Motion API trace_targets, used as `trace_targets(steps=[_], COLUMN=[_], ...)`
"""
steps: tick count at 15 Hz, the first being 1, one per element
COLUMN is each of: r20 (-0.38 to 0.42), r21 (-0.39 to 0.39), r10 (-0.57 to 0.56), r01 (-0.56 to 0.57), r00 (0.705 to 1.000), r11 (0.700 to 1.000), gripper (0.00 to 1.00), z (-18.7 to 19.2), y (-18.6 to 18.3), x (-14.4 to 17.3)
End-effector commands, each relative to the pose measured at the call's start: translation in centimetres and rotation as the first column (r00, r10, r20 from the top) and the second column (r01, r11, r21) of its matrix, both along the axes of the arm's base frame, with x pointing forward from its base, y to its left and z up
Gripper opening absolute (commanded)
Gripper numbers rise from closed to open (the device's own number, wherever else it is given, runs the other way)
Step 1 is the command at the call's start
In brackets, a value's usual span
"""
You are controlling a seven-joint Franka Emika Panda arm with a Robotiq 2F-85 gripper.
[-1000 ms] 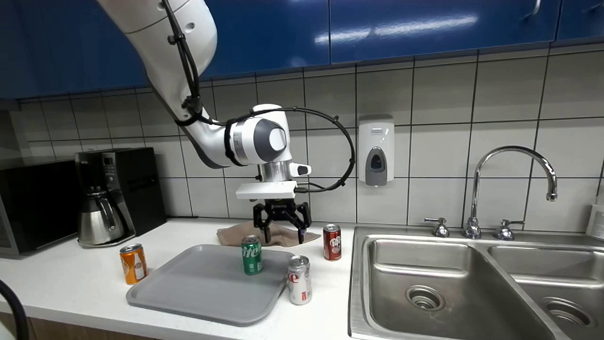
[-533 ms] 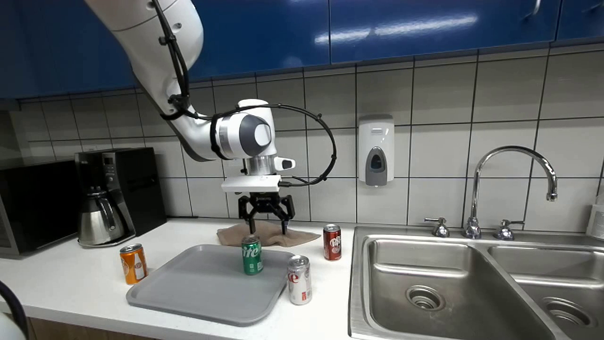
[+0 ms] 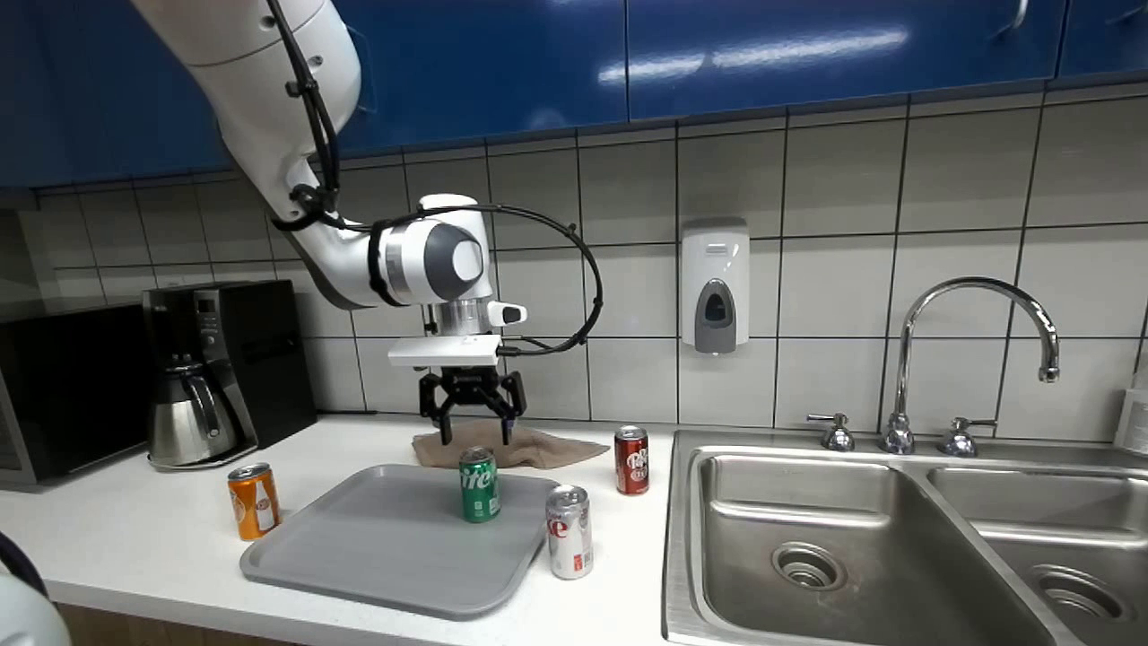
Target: Remove the orange, grey and green cans from the tray
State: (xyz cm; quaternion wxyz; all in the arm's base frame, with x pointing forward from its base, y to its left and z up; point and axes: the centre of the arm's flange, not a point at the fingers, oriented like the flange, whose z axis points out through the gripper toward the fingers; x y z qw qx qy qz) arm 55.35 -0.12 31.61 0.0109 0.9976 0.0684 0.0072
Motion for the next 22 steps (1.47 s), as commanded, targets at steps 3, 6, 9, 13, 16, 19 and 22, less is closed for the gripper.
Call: trace_targets(steps=[3, 6, 9, 13, 16, 19, 22], r20=[-0.002, -0.009, -0.018, -0.023, -0.026, -0.033, -0.039], r21=[-0.001, -0.002, -0.001, 0.000, -0.001, -0.003, -0.005], r10=[0.023, 0.024, 0.017, 0.016, 0.015, 0.012, 0.013], r01=[-0.023, -0.024, -0.017, -0.016, -0.015, -0.012, -0.013], r00=[1.000, 1.000, 1.000, 1.000, 1.000, 0.999, 0.999], r11=[1.000, 1.000, 1.000, 1.000, 1.000, 1.000, 1.000], gripper=[1.00, 1.00, 1.00, 1.00, 1.00, 1.00, 1.00], z=[-0.2, -0.8, -1.4, -2.2, -2.9, -3.6, -4.2], y=[2.1, 2.4, 2.3, 2.4, 2.4, 2.4, 2.4], x=[1.0, 1.5, 2.3, 3.1, 3.6, 4.1, 4.3])
